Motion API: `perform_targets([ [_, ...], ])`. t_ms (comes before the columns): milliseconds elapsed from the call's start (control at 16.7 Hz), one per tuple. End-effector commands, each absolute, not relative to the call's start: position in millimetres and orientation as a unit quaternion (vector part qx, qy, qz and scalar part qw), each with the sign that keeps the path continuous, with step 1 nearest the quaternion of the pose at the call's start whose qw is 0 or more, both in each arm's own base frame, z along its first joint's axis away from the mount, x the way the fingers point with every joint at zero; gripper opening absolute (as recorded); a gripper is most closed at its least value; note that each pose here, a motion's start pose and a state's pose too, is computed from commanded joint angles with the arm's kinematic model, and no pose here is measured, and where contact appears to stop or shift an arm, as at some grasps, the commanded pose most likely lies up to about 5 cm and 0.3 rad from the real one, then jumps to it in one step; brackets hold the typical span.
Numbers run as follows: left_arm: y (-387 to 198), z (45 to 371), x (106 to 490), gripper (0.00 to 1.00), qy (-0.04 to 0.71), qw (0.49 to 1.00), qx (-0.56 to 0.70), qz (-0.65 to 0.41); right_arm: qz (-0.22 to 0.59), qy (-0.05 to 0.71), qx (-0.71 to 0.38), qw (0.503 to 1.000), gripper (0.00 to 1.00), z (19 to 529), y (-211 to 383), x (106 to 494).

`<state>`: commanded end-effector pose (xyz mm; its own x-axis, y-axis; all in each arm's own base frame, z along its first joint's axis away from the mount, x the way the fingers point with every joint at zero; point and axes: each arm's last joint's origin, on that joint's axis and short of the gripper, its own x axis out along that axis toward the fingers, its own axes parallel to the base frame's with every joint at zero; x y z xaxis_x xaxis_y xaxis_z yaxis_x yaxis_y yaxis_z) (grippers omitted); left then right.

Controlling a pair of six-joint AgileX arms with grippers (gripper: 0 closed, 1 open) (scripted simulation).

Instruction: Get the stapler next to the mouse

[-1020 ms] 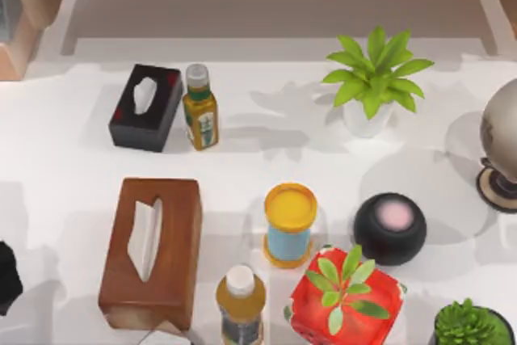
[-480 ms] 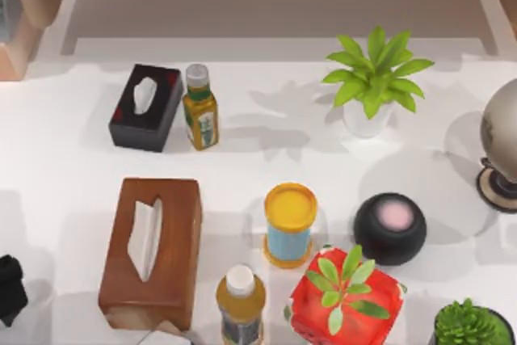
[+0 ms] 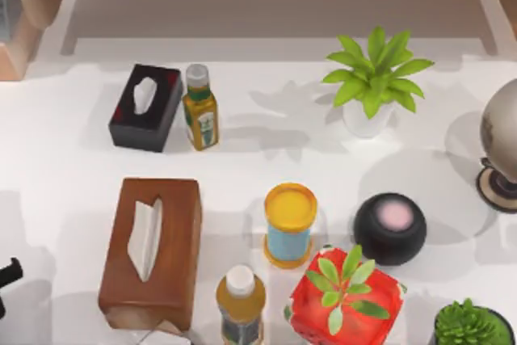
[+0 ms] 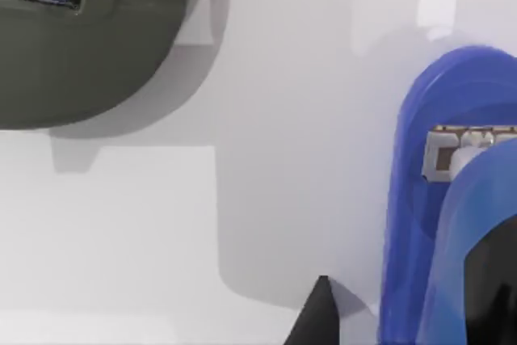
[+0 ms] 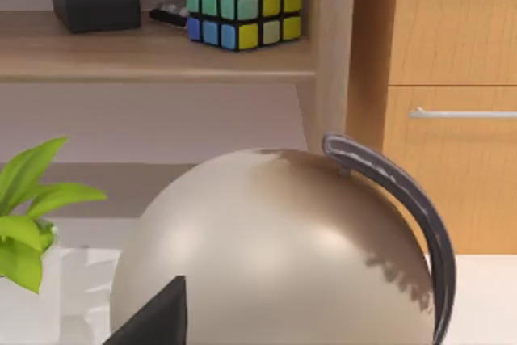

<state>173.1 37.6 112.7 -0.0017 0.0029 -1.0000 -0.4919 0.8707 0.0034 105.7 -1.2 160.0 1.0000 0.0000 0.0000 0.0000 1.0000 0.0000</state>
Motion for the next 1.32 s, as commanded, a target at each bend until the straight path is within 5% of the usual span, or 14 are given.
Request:
perform_targets([
  [240, 37.6, 112.7, 173.1, 0.0, 0.684, 0.684, -0.179, 0.181, 0.0, 0.0, 0.0, 1.0, 1.0, 160.0, -1.2, 105.7],
  [1320, 37.5, 143.6, 173.5, 0.0, 0.683, 0.685, -0.18, 0.18, 0.0, 0.0, 0.0, 1.0, 1.0, 160.0, -1.2, 105.7],
])
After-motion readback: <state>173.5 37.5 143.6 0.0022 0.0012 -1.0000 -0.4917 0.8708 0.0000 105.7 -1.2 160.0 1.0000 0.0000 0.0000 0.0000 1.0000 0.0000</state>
